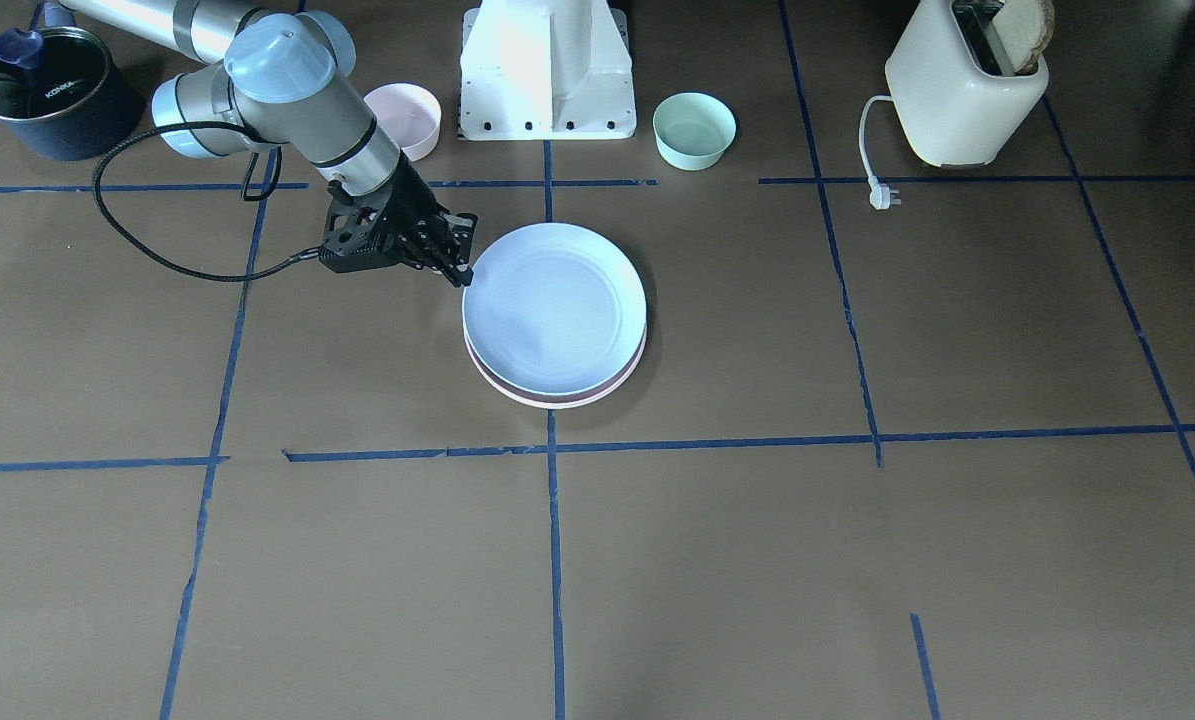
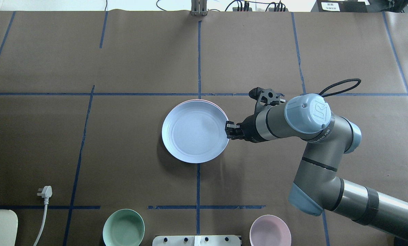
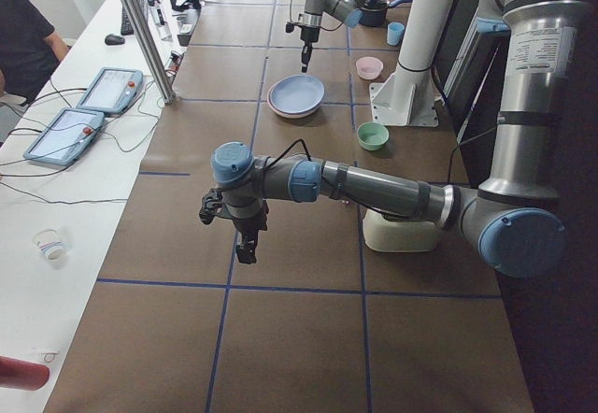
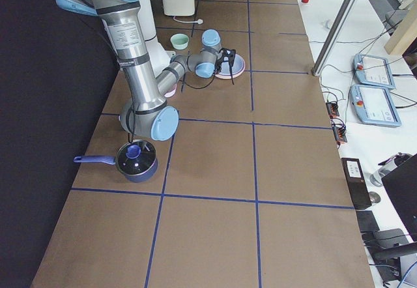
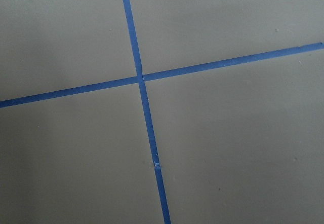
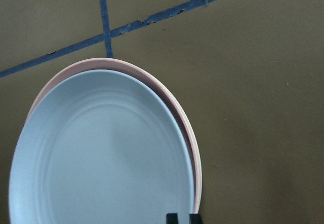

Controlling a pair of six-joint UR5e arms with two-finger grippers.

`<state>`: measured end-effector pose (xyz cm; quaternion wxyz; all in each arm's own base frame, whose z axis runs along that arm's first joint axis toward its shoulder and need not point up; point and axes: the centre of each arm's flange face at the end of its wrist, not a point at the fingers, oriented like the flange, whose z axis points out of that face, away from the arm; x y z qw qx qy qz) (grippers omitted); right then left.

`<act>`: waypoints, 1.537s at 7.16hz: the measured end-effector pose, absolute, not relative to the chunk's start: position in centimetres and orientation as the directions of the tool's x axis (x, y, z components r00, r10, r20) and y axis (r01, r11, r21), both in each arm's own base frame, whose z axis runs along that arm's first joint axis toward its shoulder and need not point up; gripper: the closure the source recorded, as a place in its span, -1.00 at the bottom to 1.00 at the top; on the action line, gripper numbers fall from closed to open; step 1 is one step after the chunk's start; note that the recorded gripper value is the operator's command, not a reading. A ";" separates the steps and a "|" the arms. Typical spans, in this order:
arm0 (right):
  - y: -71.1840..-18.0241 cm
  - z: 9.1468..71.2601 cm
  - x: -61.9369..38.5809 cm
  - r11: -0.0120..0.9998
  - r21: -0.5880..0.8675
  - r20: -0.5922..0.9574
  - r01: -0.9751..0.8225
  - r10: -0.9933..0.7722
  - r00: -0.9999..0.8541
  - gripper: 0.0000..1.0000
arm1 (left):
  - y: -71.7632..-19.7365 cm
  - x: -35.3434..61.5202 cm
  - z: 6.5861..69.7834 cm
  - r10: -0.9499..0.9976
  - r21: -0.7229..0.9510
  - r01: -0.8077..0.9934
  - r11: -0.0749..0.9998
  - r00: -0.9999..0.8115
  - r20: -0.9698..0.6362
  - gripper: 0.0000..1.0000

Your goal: Stack three plates with pink and blue

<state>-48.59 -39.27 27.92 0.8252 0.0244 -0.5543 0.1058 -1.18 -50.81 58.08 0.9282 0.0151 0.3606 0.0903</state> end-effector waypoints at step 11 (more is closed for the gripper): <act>-47.0 45.1 -14.3 0.980 0.191 0.728 0.057 -0.180 0.661 -1.00 | -50.5 -5.2 59.1 0.102 0.065 -0.078 0.995 0.726 -0.680 -1.00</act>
